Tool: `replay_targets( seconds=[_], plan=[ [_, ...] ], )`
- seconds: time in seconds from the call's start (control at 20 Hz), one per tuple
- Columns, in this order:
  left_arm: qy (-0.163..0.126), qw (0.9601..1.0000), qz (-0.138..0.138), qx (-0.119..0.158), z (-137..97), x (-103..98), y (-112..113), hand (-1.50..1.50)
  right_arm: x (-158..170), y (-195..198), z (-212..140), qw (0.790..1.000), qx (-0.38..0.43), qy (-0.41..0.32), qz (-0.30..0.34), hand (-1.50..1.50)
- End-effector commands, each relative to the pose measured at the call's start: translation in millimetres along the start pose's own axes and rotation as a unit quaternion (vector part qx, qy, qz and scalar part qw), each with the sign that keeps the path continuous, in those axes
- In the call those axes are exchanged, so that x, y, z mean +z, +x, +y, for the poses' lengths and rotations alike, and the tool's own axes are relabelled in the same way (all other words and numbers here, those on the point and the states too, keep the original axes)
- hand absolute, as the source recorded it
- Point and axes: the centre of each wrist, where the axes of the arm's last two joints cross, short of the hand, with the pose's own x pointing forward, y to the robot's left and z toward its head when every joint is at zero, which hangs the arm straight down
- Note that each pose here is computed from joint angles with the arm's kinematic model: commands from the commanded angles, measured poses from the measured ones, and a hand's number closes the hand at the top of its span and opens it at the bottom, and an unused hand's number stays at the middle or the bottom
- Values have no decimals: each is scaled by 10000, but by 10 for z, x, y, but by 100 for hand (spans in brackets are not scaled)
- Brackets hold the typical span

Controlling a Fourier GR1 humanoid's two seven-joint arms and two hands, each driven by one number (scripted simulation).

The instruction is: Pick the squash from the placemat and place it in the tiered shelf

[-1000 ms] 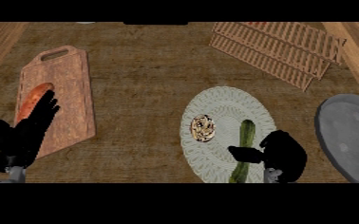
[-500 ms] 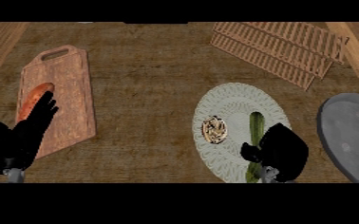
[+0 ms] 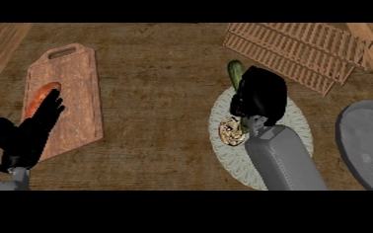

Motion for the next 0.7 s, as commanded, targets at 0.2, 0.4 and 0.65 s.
replay_targets(
  seconds=[0.2,0.4,0.65],
  plan=[
    [32,10000,84,37,19,-49,64,0,243,296,-777,9919,-1110,-202,-581,150],
    [110,9999,63,-21,5,-33,-78,0,250,215,-1201,9752,-2083,-465,-591,150],
    [114,9999,4,19,28,109,-53,0,468,154,-1597,9667,-2348,-880,-507,150]
  ],
)
